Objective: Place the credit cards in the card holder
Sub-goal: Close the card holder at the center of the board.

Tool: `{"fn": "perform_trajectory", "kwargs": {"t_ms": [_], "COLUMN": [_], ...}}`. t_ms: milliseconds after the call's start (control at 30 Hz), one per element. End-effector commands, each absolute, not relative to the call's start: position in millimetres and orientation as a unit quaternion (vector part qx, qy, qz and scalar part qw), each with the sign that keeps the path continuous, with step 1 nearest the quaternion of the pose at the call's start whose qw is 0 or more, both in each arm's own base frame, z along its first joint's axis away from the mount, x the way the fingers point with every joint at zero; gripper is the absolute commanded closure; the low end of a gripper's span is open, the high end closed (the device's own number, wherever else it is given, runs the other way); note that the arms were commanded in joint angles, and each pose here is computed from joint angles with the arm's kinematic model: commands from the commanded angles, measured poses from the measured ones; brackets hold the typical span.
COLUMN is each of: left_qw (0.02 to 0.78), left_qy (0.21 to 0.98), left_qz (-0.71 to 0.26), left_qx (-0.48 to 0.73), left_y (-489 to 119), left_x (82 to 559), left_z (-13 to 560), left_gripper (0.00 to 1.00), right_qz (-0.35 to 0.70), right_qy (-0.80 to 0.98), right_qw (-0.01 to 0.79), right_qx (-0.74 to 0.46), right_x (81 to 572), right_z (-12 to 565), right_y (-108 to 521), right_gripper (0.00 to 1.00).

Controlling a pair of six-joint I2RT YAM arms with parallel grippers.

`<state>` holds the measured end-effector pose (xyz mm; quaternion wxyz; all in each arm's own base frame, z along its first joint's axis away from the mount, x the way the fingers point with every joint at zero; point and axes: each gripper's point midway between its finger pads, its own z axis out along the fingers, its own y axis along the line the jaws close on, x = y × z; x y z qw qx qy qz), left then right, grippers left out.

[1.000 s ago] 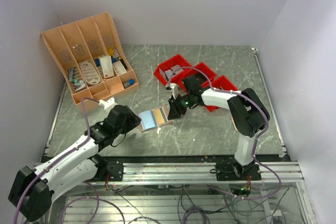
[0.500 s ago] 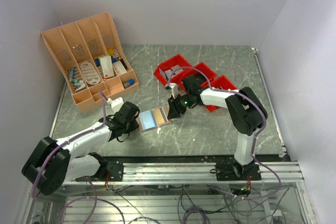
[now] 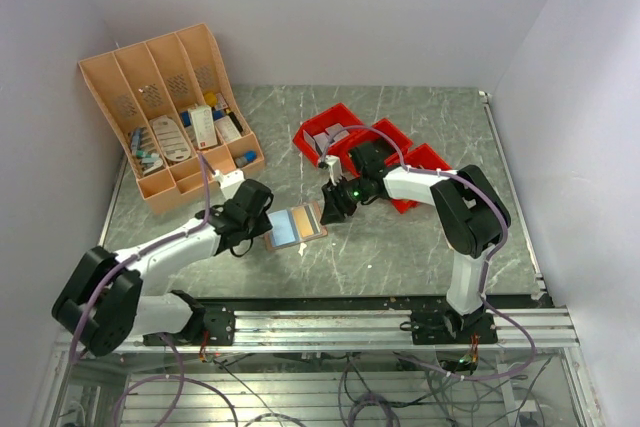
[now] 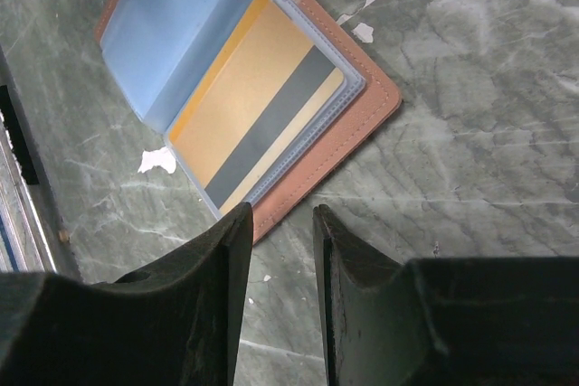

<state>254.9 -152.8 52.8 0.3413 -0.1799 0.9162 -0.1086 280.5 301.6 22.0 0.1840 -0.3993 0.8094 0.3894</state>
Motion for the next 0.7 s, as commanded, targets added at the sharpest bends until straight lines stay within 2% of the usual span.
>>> {"fn": "perform_trajectory", "kwargs": {"t_ms": [0,67,133,200,233,467,567,667], "left_qw": [0.327,0.321,0.325,0.334,0.337,0.383,0.363,0.335], "left_qy": [0.929,0.932,0.931,0.929,0.928,0.890,0.876,0.874], "left_qz": [-0.057,-0.048,-0.054,-0.066,-0.077,-0.237,-0.315,-0.353], "left_qx": [-0.165,-0.161,-0.155,-0.148,-0.142,-0.068,-0.031,0.006], "left_y": [-143,-143,-146,-151,-156,-221,-263,-302], "left_x": [254,255,257,263,266,288,290,291], "left_z": [44,41,43,52,60,141,149,140], "left_gripper": [0.53,0.57,0.77,0.90,0.93,0.93,0.93,0.93], "right_qz": [0.387,0.386,0.385,0.383,0.382,0.372,0.386,0.387], "right_qy": [0.809,0.808,0.810,0.812,0.815,0.841,0.837,0.834], "right_qw": [0.197,0.198,0.198,0.198,0.195,0.185,0.185,0.206], "right_qx": [-0.397,-0.397,-0.396,-0.393,-0.389,-0.345,-0.342,-0.336], "right_x": [290,290,291,292,291,294,294,304], "right_z": [26,27,26,24,21,10,17,32], "right_y": [302,302,301,301,300,298,300,295], "right_gripper": [0.66,0.66,0.66,0.66,0.66,0.70,0.72,0.73]}}
